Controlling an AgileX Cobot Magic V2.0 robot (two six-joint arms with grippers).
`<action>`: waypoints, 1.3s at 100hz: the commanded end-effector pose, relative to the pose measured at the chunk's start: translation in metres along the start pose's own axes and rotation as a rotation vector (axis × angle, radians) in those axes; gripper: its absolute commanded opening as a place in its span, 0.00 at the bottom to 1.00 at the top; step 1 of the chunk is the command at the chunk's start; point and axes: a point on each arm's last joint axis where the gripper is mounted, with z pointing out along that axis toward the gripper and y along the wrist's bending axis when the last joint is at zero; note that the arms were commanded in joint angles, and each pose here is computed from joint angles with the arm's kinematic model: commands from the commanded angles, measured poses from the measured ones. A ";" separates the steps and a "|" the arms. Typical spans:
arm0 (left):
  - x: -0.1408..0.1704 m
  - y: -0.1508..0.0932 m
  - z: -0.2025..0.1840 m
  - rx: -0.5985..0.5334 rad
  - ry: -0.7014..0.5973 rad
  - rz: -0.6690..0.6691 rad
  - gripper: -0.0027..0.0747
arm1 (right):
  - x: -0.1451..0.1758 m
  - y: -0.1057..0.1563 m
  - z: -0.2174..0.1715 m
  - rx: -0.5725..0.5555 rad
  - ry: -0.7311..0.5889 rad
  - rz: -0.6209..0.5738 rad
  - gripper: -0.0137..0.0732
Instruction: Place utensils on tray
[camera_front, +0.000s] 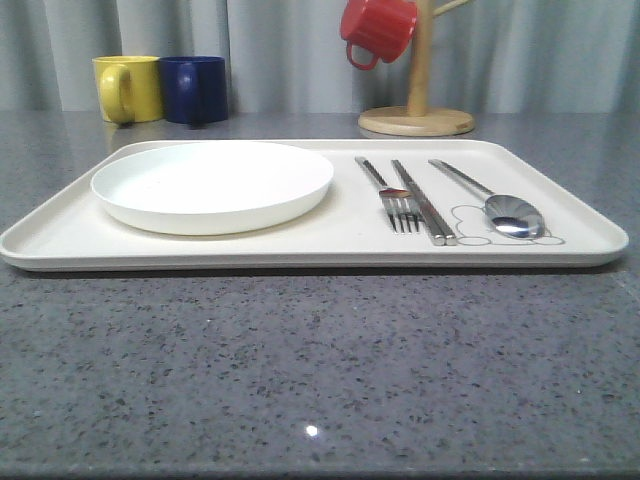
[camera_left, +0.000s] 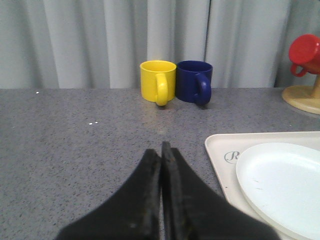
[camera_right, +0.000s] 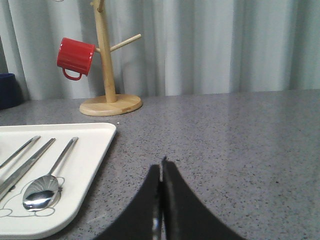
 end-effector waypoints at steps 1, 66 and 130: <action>-0.009 0.001 -0.008 -0.005 -0.132 -0.024 0.01 | -0.008 0.001 -0.002 -0.008 -0.107 -0.025 0.08; 0.102 0.010 -0.039 0.009 -0.272 0.028 0.01 | -0.008 0.001 -0.002 -0.008 -0.107 -0.025 0.08; 0.112 0.014 -0.036 -0.046 -0.277 0.030 0.01 | -0.008 0.001 -0.002 -0.008 -0.105 -0.025 0.08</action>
